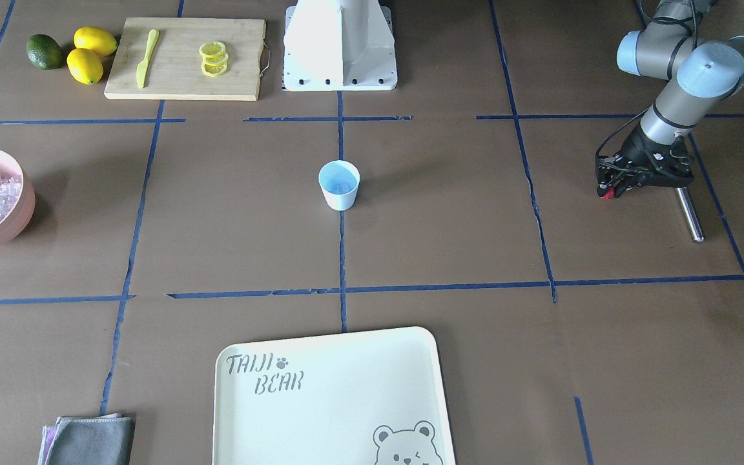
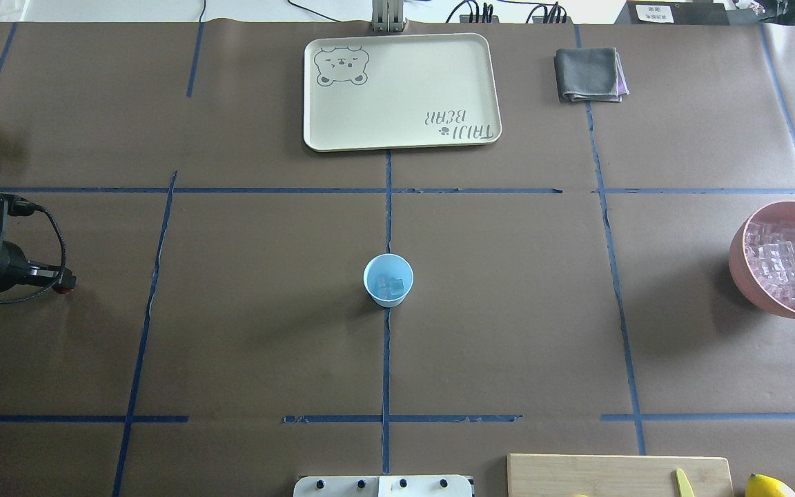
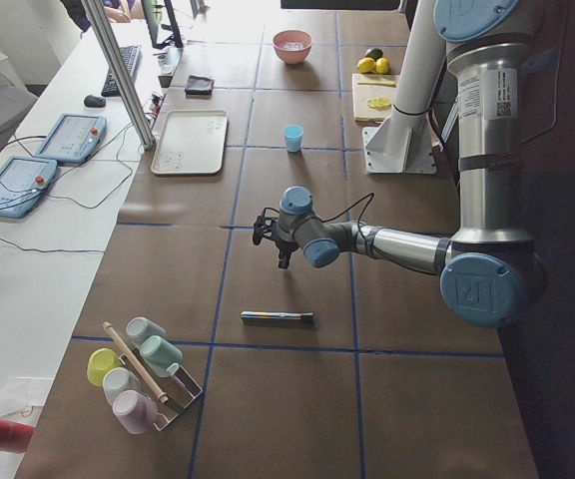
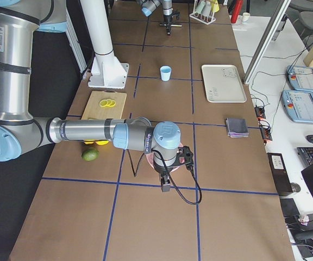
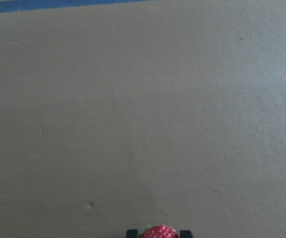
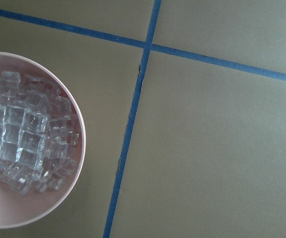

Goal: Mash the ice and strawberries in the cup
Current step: 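Grasp the red strawberry with the left gripper, then carry the strawberry over the light-blue cup with the left gripper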

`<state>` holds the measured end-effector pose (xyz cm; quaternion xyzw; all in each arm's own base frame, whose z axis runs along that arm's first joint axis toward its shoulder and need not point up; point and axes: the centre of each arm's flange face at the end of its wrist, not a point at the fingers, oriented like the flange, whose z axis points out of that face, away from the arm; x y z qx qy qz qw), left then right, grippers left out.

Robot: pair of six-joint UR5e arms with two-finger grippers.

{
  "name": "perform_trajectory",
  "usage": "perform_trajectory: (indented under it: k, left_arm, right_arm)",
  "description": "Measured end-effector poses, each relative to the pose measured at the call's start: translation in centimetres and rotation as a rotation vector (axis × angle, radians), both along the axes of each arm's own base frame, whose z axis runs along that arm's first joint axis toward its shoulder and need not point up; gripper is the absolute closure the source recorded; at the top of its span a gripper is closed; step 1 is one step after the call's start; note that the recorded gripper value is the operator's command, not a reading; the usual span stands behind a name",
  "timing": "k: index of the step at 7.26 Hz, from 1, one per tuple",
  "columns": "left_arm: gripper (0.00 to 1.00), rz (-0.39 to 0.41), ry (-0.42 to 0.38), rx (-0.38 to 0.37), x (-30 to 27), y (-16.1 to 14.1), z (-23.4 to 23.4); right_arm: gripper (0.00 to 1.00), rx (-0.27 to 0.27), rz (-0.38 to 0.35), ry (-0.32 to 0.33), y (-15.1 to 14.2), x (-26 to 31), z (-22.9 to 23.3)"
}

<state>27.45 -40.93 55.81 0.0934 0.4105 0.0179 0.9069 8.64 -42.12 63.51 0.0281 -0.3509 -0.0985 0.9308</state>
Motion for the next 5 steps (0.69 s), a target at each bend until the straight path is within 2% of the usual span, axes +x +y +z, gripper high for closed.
perform_trajectory:
  k: [2, 4, 5]
  left_arm:
    - [0.96, -0.003, 0.019, 0.015, 1.8, -1.9, -4.3]
    - [0.98, -0.014, 0.007, -0.019, 4.7, -4.5, -12.2]
    - [0.98, -0.028, 0.008, -0.059, 7.0, -5.4, -17.2]
  right_arm:
    - [0.0, 0.001, 0.0, 0.0, 0.0, 0.0, 0.0]
    - [0.0, 0.001, 0.0, 0.0, 0.0, 0.0, 0.0]
    - [0.0, 0.001, 0.0, 0.0, 0.0, 0.0, 0.0]
